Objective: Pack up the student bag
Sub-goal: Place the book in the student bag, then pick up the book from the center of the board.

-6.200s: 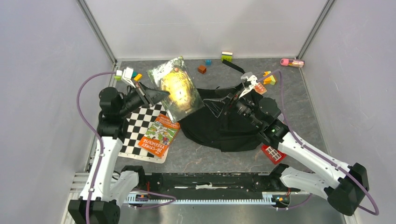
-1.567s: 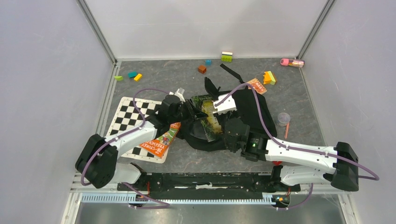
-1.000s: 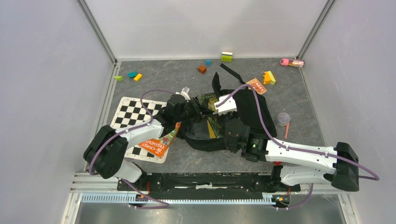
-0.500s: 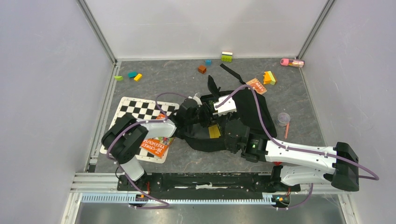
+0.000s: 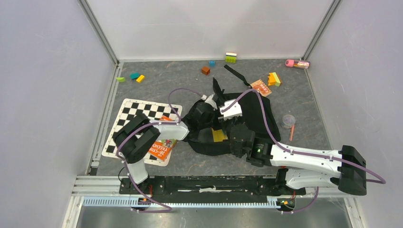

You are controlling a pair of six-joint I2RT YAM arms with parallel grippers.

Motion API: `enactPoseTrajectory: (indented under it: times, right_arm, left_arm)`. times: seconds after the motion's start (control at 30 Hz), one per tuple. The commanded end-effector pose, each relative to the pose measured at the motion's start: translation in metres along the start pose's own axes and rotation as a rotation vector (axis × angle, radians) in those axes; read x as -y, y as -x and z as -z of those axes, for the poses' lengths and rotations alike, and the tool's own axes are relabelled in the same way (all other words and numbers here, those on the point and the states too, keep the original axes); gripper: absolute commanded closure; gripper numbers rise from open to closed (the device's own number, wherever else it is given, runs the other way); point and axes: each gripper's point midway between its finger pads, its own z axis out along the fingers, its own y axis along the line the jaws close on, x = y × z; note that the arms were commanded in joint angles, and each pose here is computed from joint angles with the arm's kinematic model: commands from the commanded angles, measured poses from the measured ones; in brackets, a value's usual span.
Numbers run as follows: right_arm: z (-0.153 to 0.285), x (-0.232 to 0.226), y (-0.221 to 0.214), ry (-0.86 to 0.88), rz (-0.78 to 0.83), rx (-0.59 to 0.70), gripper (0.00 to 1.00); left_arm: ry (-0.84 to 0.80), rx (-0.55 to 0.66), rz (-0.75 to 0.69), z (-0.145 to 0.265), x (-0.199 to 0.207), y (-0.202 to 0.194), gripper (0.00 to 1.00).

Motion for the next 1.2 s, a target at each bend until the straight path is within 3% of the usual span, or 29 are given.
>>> enactPoseTrajectory:
  times: [0.0,0.07,0.2,0.37,0.53,0.63,0.73,0.87,1.17]
  right_arm:
    - [0.005,0.013,0.009,-0.031,-0.125,0.035,1.0]
    - [0.006,0.015,0.006,-0.033,-0.126,0.034,1.0]
    - [0.008,0.017,0.004,-0.032,-0.119,0.026,1.0]
    - [0.01,0.022,0.002,-0.038,-0.129,0.028,1.0]
    - [0.011,0.023,-0.001,-0.033,-0.135,0.026,1.0]
    - [0.012,0.022,-0.003,-0.026,-0.142,0.024,1.0]
    - [0.012,0.02,-0.004,-0.016,-0.137,0.023,1.0]
    - [0.012,0.017,-0.01,0.0,-0.116,0.012,1.0]
    - [0.017,0.032,-0.059,-0.077,-0.092,-0.09,1.0]
  left_arm:
    - [0.162,0.075,-0.301,0.028,-0.028,0.019,0.18]
    - [0.205,0.098,-0.369,0.041,-0.032,0.026,0.07]
    - [0.324,0.191,-0.443,0.082,-0.045,0.045,0.01]
    - [0.514,0.279,-0.505,0.148,-0.069,0.06,0.0]
    - [0.886,0.325,-0.478,0.232,-0.113,0.076,0.0]
    - [0.994,0.306,-0.382,0.261,-0.14,0.08,0.0]
    - [1.001,0.324,-0.231,0.28,-0.167,0.086,0.0]
    - [0.954,0.399,-0.071,0.298,-0.184,0.091,0.0]
    - [1.049,0.562,0.159,0.345,-0.22,0.082,0.0]
